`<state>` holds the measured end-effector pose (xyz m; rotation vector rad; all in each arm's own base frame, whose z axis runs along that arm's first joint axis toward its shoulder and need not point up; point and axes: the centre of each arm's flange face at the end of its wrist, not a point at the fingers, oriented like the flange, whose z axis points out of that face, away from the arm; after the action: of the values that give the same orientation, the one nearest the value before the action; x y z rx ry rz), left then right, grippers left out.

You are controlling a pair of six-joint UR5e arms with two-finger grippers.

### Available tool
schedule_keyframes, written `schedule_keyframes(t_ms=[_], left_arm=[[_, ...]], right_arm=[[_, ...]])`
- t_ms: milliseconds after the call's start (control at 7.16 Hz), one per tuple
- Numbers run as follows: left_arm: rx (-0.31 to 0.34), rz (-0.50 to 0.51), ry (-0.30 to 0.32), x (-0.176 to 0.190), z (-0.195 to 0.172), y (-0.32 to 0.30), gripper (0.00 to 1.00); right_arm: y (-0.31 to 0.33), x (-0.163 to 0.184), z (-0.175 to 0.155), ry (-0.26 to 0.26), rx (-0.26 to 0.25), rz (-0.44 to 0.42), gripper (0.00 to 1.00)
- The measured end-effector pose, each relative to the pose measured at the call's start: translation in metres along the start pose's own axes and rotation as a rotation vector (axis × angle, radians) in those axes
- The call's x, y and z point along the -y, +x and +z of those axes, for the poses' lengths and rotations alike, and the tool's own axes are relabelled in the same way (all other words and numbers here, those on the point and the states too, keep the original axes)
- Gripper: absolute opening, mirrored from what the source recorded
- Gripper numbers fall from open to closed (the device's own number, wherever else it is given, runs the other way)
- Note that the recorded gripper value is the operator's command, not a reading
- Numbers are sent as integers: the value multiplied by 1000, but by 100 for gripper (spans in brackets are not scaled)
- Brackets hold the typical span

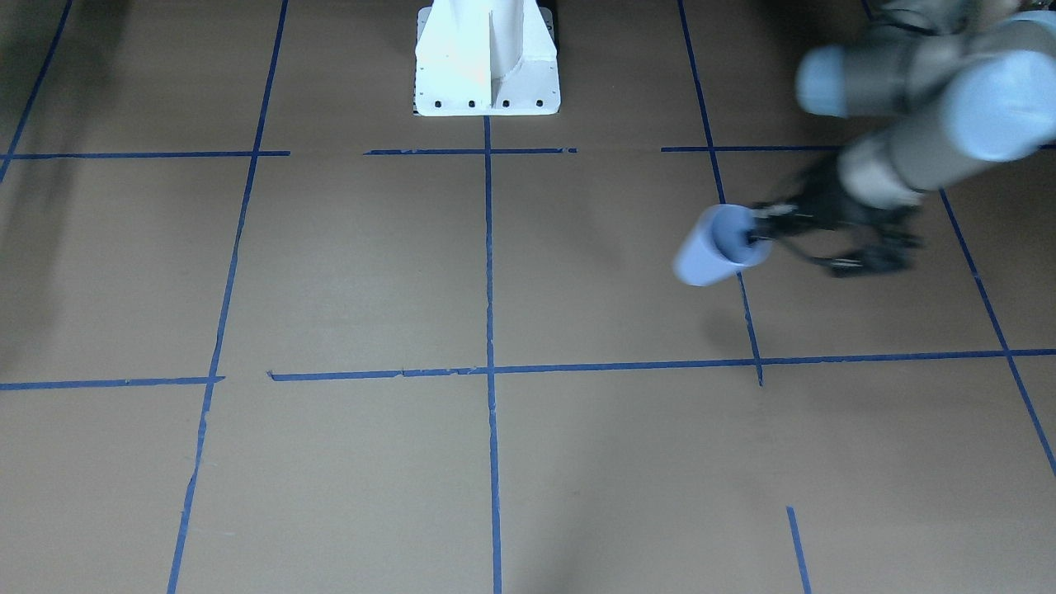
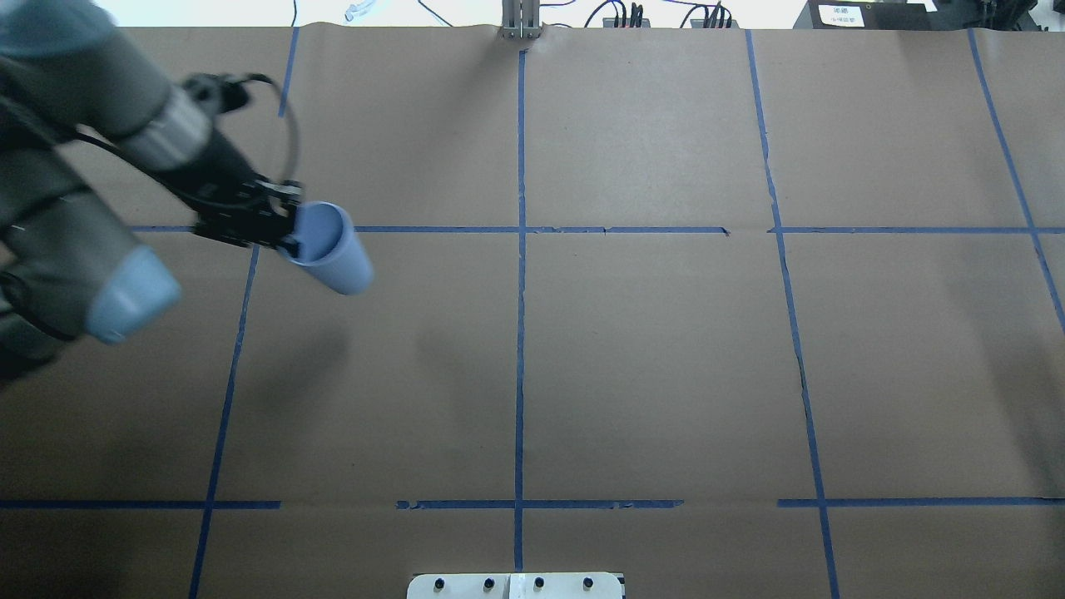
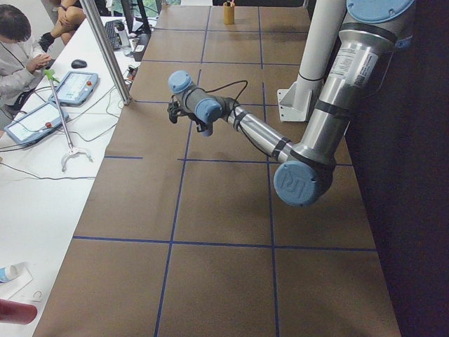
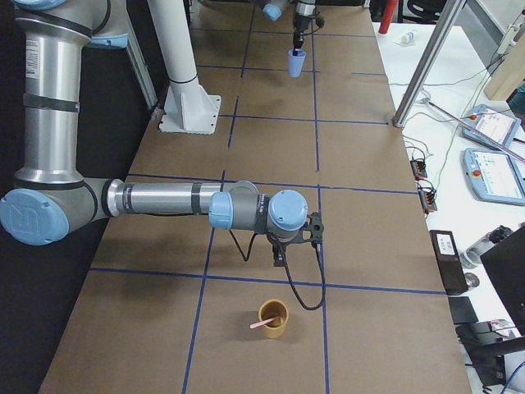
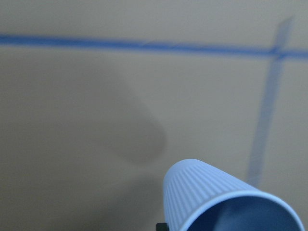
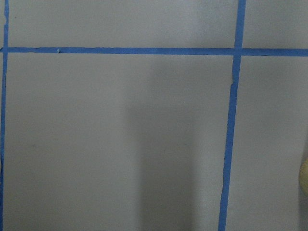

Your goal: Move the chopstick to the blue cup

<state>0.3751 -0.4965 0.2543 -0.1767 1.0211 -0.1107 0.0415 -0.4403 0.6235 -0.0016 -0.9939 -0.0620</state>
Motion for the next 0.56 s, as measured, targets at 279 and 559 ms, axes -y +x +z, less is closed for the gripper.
schedule_keyframes(t_ms=[279, 559], left_arm=[[26, 43, 85, -63, 58, 88, 0], [47, 60, 117, -83, 92, 127, 0]], right_arm=[[-1, 1, -1, 2, -1, 9, 100], [-4, 3, -2, 4, -1, 5, 100]])
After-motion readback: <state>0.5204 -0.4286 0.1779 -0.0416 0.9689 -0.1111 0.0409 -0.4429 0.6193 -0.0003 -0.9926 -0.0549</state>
